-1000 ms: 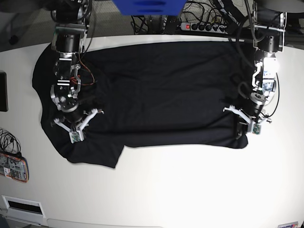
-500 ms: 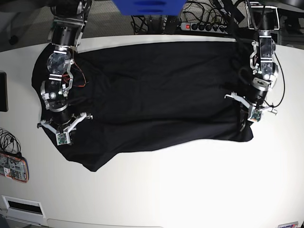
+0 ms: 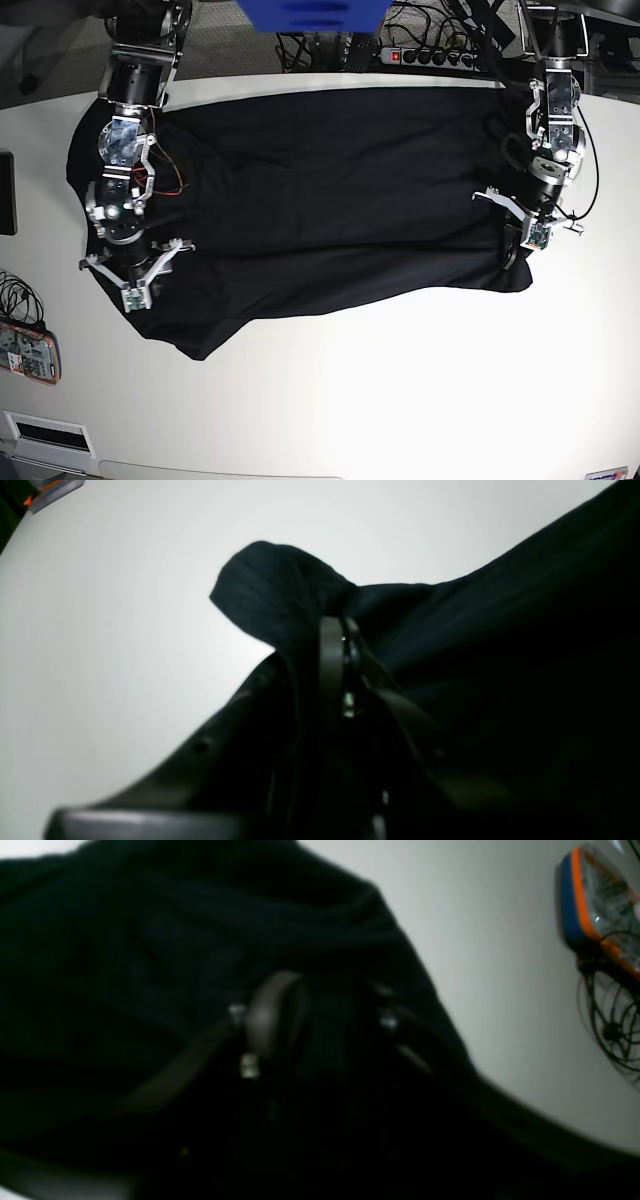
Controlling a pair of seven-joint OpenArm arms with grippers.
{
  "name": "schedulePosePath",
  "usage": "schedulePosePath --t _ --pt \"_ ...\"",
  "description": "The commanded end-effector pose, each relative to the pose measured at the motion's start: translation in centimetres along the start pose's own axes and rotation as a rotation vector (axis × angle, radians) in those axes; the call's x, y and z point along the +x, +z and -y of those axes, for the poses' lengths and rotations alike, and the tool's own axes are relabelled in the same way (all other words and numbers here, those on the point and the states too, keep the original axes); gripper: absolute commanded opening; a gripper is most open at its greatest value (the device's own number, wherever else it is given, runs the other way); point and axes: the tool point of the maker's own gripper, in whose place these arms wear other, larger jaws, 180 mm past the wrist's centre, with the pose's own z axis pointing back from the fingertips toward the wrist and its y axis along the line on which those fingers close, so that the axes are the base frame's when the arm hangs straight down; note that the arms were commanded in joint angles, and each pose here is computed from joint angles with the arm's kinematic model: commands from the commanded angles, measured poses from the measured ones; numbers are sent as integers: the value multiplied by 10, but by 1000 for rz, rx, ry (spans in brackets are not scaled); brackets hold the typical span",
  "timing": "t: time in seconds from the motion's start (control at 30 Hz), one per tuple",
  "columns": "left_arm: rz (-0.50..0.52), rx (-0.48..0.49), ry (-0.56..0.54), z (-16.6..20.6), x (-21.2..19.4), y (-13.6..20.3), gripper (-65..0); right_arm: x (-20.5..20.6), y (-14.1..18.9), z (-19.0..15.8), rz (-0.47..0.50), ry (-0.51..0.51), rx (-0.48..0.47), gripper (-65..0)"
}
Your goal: Fold the T-shirt properly
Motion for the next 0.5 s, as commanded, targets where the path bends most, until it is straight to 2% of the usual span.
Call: schedulePosePath --t 0.0,0.1,0.2,0.33,0.47 --pt "50 18 -11 -10 15 -2 -650 34 -5 -4 72 22 17 -374" --pt "49 15 -11 -9 15 -2 -650 60 -19 -16 71 60 53 -402" --pt "47 14 -9 -8 14 -1 -650 85 -26 -9 93 60 45 -429" --pt "45 14 -10 -8 14 -1 -650 99 -37 -4 94 48 46 -432" --pt "46 14 -6 -8 14 -1 -650 99 -60 -2 40 12 72 -411"
